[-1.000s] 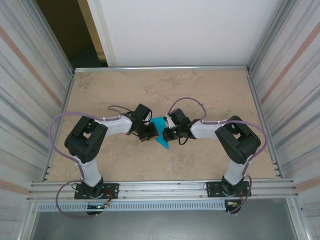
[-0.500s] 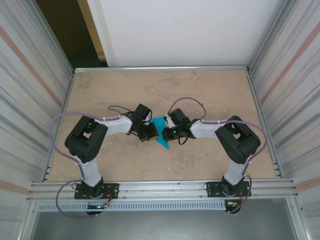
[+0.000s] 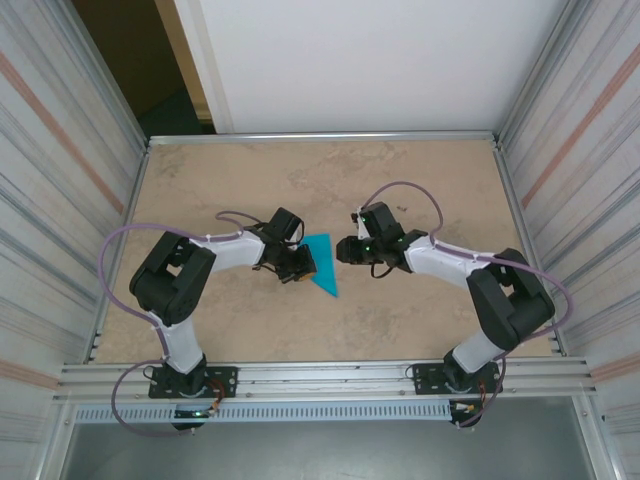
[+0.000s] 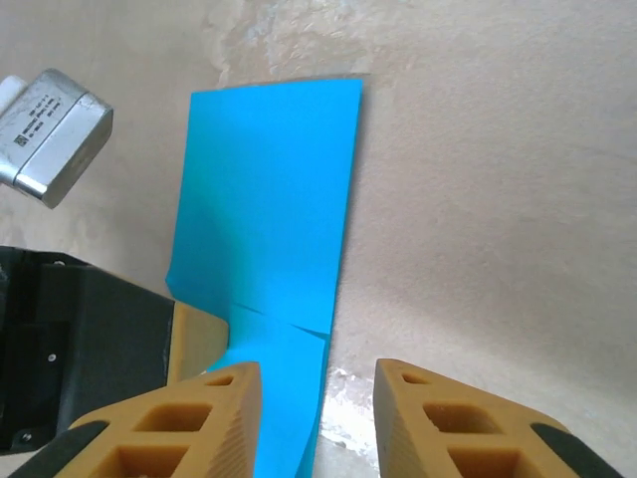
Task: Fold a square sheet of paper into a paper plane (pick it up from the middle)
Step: Third fold the triangle at the center of the table.
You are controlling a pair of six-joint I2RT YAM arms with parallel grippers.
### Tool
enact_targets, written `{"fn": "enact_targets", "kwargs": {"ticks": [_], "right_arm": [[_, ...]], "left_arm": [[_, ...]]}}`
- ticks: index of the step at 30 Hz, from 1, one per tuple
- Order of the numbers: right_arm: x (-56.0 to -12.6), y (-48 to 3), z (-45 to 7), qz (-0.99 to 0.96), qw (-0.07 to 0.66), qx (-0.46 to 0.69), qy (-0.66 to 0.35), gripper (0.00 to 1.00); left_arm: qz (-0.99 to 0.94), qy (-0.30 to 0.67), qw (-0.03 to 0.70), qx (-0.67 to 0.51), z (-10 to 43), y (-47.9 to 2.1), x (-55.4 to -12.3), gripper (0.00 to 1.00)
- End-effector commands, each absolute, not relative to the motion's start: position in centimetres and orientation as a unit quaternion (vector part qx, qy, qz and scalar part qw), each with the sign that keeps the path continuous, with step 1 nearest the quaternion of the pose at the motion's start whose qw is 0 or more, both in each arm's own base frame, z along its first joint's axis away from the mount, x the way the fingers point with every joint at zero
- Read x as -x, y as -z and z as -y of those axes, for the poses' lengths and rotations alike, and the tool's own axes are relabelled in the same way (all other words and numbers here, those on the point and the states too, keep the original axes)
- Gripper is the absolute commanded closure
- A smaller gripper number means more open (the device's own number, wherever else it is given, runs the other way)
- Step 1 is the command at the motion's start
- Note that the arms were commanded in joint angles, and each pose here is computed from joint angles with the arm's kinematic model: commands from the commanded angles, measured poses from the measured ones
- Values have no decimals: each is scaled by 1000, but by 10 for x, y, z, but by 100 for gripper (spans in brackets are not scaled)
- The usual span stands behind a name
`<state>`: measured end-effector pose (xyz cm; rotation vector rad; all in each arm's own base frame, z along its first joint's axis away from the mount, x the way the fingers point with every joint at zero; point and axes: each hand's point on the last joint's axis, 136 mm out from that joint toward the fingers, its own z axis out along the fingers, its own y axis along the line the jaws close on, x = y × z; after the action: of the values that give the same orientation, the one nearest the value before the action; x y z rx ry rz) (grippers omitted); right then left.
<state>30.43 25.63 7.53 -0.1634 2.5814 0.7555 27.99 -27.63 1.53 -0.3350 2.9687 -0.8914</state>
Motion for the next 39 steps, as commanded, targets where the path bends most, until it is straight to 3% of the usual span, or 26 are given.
{"fn": "enact_targets", "kwargs": {"ticks": [1, 8, 14, 39], "right_arm": [[-282, -71, -262, -934, 195, 71, -291, 73], [-249, -62, -306, -923, 144, 147, -326, 89], [-246, -47, -317, -922, 117, 148, -337, 97], [-248, -18, -317, -932, 79, 152, -320, 98]], "left_arm": [[-970, 197, -33, 137, 243, 31, -250, 90], [-970, 199, -31, 136, 244, 31, -251, 90], [-970, 201, -33, 134, 244, 32, -250, 90], [-970, 203, -36, 128, 245, 32, -249, 90]]}}
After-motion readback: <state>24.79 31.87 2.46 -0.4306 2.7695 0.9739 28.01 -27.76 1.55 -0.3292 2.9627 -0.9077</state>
